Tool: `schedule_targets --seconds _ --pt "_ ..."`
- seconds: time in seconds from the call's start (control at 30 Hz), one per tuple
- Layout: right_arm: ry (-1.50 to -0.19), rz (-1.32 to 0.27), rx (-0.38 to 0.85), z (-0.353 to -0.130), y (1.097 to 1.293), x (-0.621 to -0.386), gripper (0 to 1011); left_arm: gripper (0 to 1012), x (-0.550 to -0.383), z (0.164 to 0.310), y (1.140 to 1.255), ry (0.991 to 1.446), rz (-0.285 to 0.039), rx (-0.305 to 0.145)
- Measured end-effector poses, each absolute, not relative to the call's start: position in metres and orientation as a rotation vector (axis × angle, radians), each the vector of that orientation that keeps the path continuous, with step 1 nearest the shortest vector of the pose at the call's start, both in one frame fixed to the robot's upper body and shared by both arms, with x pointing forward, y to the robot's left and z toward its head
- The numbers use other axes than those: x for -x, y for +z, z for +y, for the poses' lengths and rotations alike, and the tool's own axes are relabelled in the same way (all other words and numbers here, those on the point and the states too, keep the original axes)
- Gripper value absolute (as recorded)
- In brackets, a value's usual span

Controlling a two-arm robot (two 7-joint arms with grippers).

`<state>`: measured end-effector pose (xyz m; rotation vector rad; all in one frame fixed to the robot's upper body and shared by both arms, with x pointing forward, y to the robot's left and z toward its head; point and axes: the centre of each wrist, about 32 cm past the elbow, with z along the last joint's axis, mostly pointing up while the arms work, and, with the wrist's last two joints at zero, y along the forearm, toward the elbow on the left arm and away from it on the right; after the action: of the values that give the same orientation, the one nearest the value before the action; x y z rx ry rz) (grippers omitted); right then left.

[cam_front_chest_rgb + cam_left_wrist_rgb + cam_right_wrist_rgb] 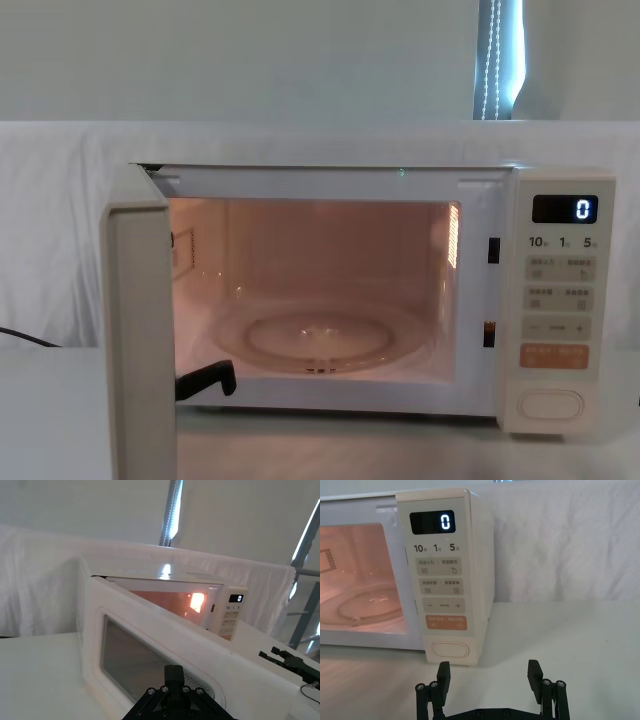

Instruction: Press the button to open the microwave door with one hand; close the microwave door with the other hand.

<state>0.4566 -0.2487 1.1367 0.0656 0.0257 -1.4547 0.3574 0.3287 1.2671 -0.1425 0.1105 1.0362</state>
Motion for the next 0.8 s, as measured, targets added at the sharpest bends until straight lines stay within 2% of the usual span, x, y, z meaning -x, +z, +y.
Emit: schedule_targets --seconds 0.37,0.8 --pt "-1.455 0.026 -0.066 -0.249 1.137 -0.457 1002 0 -0.384 0.313 1.267 1.002 0.127 0.125" --pt "-1.455 0.026 -0.066 -0.249 1.137 -0.457 1002 0 -0.412 0.298 1.268 0.997 0.103 0.087"
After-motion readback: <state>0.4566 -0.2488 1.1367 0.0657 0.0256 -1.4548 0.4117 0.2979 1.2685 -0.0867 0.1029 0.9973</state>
